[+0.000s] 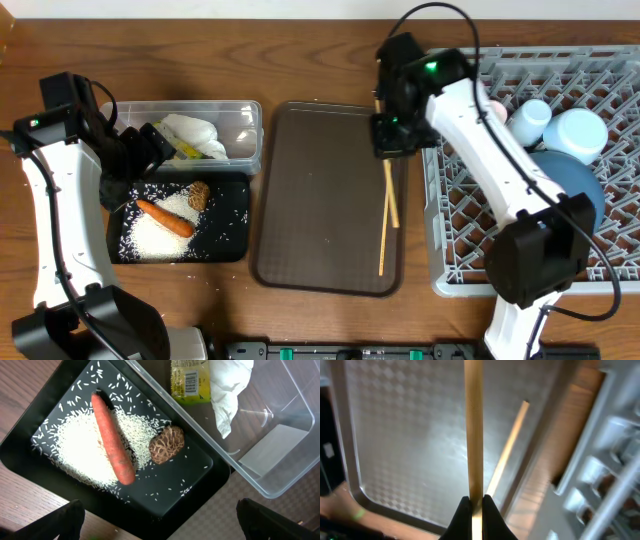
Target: Sort waste into correct bins and load items into the dishwasher rack
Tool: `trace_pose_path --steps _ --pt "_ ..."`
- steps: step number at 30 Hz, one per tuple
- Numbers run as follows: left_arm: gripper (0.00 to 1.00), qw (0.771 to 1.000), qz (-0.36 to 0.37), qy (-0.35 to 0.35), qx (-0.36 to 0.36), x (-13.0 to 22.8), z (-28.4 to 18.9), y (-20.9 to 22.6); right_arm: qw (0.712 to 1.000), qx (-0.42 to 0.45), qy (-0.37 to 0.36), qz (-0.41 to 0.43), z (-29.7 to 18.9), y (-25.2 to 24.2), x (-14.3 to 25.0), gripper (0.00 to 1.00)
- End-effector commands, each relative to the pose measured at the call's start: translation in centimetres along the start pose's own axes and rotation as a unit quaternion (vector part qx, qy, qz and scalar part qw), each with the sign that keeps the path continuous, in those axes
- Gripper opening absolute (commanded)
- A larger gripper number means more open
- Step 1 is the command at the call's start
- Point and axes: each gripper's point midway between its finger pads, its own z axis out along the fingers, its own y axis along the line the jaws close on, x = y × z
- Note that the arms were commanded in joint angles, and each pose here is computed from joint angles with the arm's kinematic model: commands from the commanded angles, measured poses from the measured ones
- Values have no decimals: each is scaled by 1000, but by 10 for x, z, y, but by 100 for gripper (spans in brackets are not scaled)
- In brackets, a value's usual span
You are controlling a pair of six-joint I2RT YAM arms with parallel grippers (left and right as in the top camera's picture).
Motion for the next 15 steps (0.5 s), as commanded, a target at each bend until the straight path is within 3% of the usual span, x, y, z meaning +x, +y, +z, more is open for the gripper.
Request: trace_pose_path --steps 1,15 --pt "98 1000 0 -7 0 0 -5 2 1000 6 -1 -7 -10 -23 -5 1" --pt "98 1000 0 -7 0 0 -5 2 996 74 4 52 -20 -101 -7 1"
